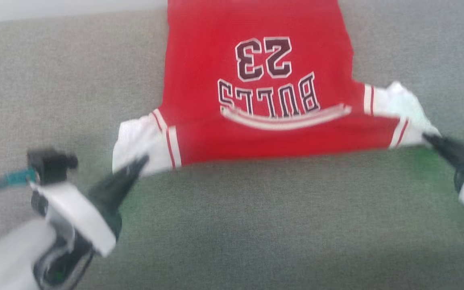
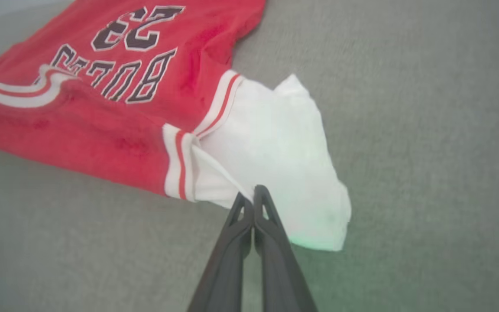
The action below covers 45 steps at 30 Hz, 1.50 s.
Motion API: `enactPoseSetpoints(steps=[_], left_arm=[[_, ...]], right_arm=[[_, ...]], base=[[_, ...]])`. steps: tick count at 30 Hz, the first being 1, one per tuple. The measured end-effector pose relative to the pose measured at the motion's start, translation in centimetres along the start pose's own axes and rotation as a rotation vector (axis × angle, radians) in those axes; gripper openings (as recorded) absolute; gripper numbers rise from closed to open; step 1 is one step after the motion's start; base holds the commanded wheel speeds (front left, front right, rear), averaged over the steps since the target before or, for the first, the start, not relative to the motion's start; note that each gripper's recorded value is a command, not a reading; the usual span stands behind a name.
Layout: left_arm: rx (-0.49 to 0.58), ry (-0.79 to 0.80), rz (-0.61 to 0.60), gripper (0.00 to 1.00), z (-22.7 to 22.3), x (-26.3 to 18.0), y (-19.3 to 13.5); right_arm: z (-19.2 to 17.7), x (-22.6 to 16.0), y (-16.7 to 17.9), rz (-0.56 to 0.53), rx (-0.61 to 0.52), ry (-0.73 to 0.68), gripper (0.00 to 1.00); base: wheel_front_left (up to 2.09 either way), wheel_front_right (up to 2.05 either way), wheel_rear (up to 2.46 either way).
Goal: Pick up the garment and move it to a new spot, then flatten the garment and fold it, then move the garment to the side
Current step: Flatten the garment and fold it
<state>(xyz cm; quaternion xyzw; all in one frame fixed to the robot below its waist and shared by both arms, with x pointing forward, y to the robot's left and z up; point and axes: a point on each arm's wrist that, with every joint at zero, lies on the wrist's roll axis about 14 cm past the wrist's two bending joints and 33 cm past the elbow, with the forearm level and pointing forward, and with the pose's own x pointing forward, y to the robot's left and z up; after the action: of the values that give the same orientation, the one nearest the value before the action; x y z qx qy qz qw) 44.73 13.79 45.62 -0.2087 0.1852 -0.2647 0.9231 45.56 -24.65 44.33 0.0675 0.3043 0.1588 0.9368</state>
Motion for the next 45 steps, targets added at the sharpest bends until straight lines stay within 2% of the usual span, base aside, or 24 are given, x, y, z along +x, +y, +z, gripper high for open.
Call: enactPoseSetpoints(steps=[5,14,20,37,38,39,40,41,45], left_arm=[[0.044,0.098,-0.005,0.0,-4.0,-2.9,-0.4],[0.071,0.185,0.0,0.0,-7.6,-5.9,-0.6],[0.063,0.236,0.02,0.0,-9.5,-6.7,-0.1],[0.058,0.259,0.07,0.0,-11.9,-5.1,1.1],[0.062,0.261,0.071,0.0,-12.0,-5.1,1.1],[0.065,0.261,0.07,0.0,-12.1,-5.1,1.1],[0.065,0.26,0.071,0.0,-12.0,-5.0,1.1],[0.064,0.257,0.071,0.0,-12.0,-5.0,1.1],[0.069,0.243,0.065,0.0,-11.8,-4.8,0.7]], right_arm=[[-4.3,-2.4,1.1,0.039,0.034,0.133,0.0],[-10.9,-5.0,3.5,0.111,0.121,0.34,0.0],[-11.8,-5.4,3.5,0.101,0.14,0.349,0.0],[-13.7,-2.8,3.6,0.037,-0.04,0.423,0.0],[-13.7,-2.7,3.7,0.038,-0.048,0.423,0.11],[-13.5,-2.6,3.8,0.038,-0.059,0.417,0.39],[-13.2,-2.5,4.0,0.042,-0.061,0.406,0.91],[-12.9,-2.5,4.3,0.049,-0.058,0.394,1.0],[-11.1,-3.1,5.6,0.093,-0.048,0.375,1.0]], base=[[0.0,0.0,0.0],[0.0,0.0,0.0],[0.0,0.0,0.0],[0.0,0.0,0.0],[0.0,0.0,0.0],[0.0,0.0,0.0],[0.0,0.0,0.0],[0.0,0.0,0.0],[0.0,0.0,0.0]])
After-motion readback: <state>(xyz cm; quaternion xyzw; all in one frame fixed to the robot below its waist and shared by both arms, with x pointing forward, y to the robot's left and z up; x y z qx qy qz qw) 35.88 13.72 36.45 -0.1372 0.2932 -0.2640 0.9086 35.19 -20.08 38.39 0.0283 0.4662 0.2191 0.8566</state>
